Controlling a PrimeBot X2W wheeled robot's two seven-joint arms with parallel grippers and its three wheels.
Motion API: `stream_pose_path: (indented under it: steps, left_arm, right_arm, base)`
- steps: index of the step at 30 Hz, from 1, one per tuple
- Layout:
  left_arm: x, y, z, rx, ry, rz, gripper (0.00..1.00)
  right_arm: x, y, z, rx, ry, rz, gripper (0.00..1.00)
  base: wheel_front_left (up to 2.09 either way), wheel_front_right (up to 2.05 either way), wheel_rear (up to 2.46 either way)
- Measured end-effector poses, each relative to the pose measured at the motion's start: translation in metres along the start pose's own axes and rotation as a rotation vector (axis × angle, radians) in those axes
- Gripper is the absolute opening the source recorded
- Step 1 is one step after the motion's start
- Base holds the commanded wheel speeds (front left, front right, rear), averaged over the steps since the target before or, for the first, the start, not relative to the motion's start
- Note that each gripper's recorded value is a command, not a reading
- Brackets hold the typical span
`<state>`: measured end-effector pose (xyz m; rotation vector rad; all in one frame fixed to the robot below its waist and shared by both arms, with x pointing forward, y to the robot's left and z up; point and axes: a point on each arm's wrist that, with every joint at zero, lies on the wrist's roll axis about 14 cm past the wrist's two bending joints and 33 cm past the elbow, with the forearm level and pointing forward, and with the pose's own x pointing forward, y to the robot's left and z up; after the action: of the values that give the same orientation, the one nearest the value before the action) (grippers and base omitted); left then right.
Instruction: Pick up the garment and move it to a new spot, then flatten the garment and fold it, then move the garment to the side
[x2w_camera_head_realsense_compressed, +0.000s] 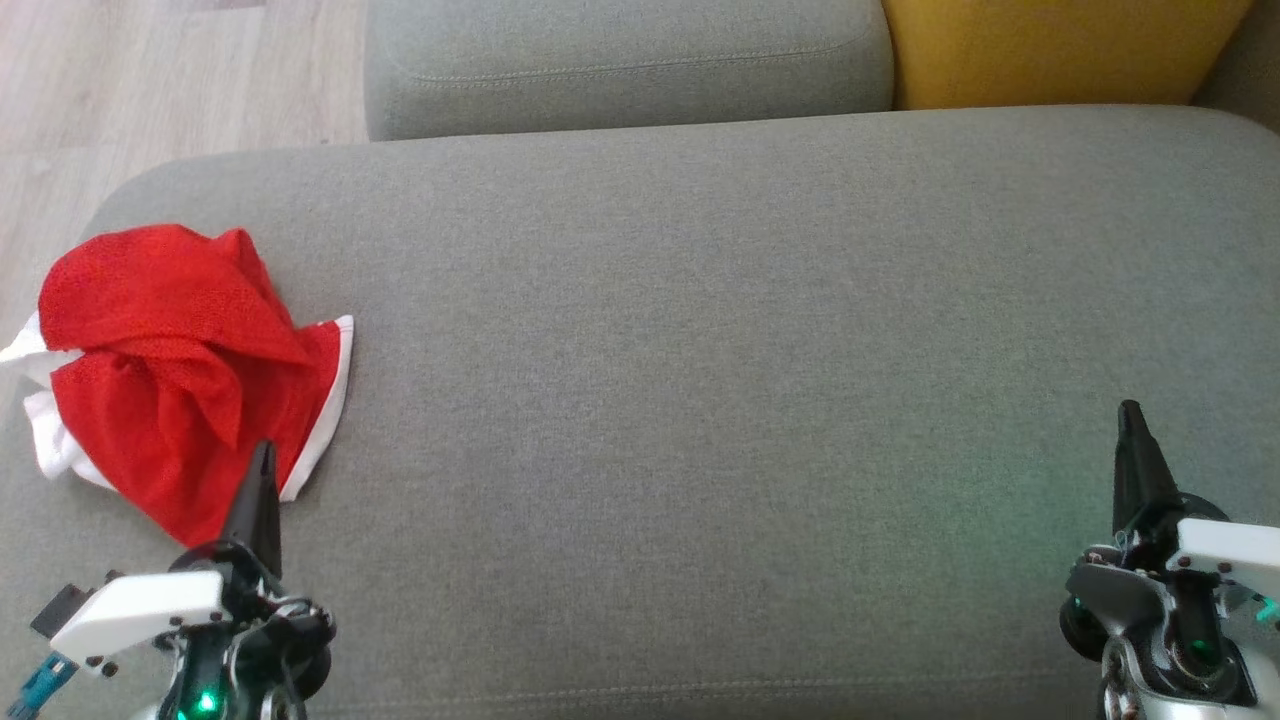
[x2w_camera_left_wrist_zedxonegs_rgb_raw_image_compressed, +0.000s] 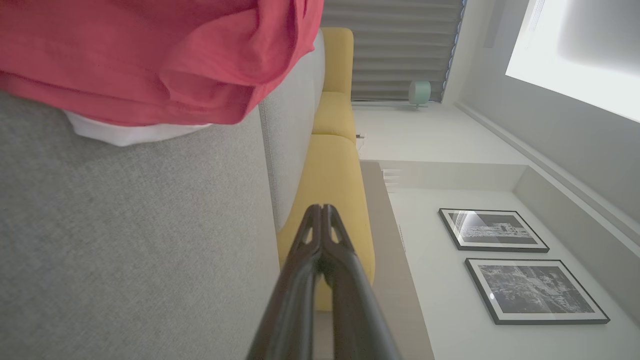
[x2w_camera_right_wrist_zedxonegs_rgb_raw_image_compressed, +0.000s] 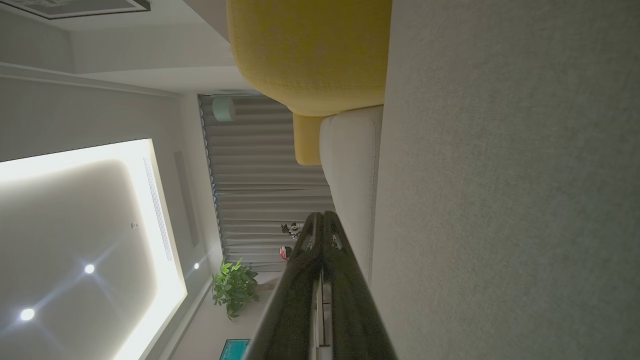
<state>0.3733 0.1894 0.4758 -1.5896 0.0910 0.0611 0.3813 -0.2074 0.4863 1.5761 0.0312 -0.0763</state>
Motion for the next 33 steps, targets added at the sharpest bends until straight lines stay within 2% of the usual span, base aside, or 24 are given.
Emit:
stream_pose_path:
  steps: [2,3,5,6,7,11,25,33]
  left_arm:
    - [0.000,0.000,0.000,0.000,0.000,0.000,0.00]
    - [-0.001,0.004,0.000,-0.002,-0.001,0.012,1.00]
    - [-0.007,0.021,-0.001,-0.010,-0.003,0.063,1.00]
    - [-0.012,0.032,-0.001,-0.015,-0.004,0.094,0.00]
    - [-0.012,0.032,-0.001,-0.015,-0.004,0.094,1.00]
    - [-0.023,0.050,-0.002,-0.022,-0.012,0.149,1.00]
    - [-0.018,0.038,0.003,0.020,-0.046,0.115,1.00]
    - [-0.011,0.022,0.009,0.082,-0.072,0.069,1.00]
  right_arm:
    - [0.000,0.000,0.000,0.000,0.000,0.000,0.00]
    - [-0.001,-0.004,0.000,0.001,0.000,-0.012,1.00]
    - [-0.005,-0.018,-0.001,0.007,-0.001,-0.056,1.00]
    - [-0.009,-0.028,-0.001,0.010,-0.002,-0.083,0.00]
    - [-0.009,-0.028,-0.001,0.010,-0.002,-0.083,1.00]
    - [-0.020,-0.045,0.000,0.009,-0.009,-0.135,1.00]
    - [-0.018,-0.039,0.007,-0.095,-0.043,-0.122,1.00]
    - [-0.010,-0.021,0.008,-0.209,-0.051,-0.072,1.00]
  base:
    - [0.00,0.00,0.00]
    - [0.00,0.00,0.00]
    - [0.00,0.00,0.00]
    - [0.00,0.00,0.00]
    - [0.00,0.00,0.00]
    - [0.00,0.00,0.00]
    - [0.00,0.00,0.00]
    - [0.00,0.00,0.00]
